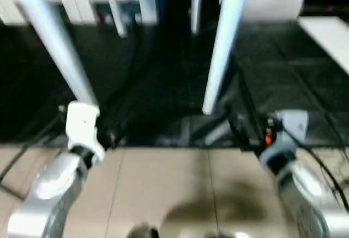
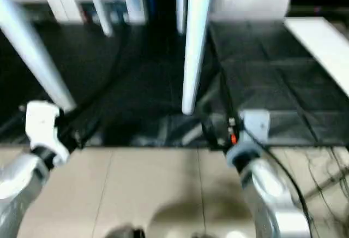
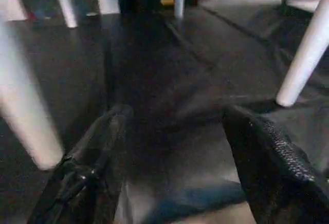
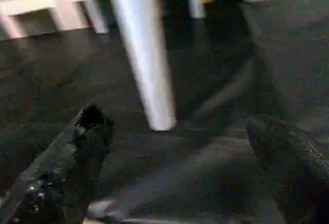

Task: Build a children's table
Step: Flip table

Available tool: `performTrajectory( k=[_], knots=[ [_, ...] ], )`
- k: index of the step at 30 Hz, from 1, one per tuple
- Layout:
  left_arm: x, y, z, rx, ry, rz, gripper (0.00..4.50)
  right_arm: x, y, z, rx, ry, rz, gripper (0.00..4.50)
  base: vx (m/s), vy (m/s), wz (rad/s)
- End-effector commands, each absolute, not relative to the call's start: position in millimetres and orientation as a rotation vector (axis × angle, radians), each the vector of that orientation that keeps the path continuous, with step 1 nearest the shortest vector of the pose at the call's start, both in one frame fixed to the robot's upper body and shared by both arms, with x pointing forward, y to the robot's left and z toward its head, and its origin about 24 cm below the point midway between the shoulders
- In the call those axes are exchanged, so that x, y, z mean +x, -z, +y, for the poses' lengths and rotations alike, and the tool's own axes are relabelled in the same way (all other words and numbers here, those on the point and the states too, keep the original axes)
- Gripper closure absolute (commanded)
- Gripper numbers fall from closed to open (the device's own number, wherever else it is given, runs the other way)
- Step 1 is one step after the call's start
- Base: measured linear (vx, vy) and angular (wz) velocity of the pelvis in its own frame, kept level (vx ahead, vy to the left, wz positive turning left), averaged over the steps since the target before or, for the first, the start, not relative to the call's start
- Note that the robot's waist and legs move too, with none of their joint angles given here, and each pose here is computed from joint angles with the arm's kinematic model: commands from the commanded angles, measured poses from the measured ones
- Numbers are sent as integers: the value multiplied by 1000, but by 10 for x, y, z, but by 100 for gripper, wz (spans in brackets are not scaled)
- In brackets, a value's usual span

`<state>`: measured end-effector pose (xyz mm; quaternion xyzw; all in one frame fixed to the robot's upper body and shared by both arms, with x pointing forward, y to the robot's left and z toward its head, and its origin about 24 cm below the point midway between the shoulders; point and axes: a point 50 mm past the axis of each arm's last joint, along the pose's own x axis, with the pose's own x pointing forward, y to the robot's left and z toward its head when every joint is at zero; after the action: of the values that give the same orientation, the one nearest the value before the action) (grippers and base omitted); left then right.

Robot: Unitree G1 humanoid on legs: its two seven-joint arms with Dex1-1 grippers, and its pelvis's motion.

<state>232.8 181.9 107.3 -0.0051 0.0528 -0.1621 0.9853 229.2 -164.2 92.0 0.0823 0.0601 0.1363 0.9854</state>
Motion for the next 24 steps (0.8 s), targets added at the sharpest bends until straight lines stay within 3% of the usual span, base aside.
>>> performTrajectory(
  k=[1, 5, 13, 14, 18, 20, 21, 24],
  knots=[
    [2289, -999, 1838, -43, 341, 142, 100, 2249, -919, -1556, 186, -352, 118, 0, -45, -98, 6],
    [2139, -801, 1753, -52, 386, 210, 56, 2178, -820, -1551, 206, -480, 153, 0, -13, 12, 1],
    [1869, -362, 1728, -104, 362, 366, 56, 2047, -539, -1594, 211, -657, 279, 0, -19, 49, -5],
    [1821, -260, 1769, -115, 323, 408, 56, 2028, -427, -1620, 183, -669, 329, 0, 0, 0, 0],
    [1792, -75, 1815, -58, 294, 511, 56, 2084, -227, -1673, 149, -616, 389, 0, 0, 0, 0],
    [1809, 165, 1864, 11, 291, 626, 56, 2184, 12, -1705, 166, -506, 499, 0, 0, 0, 0],
    [1809, 170, 1864, 12, 292, 628, 56, 2185, 16, -1704, 166, -505, 501, 0, 0, 0, 0],
    [1853, 493, 1882, -16, 316, 746, 27, 2233, 350, -1691, 130, -461, 634, 0, 0, 0, 0]
  ],
)
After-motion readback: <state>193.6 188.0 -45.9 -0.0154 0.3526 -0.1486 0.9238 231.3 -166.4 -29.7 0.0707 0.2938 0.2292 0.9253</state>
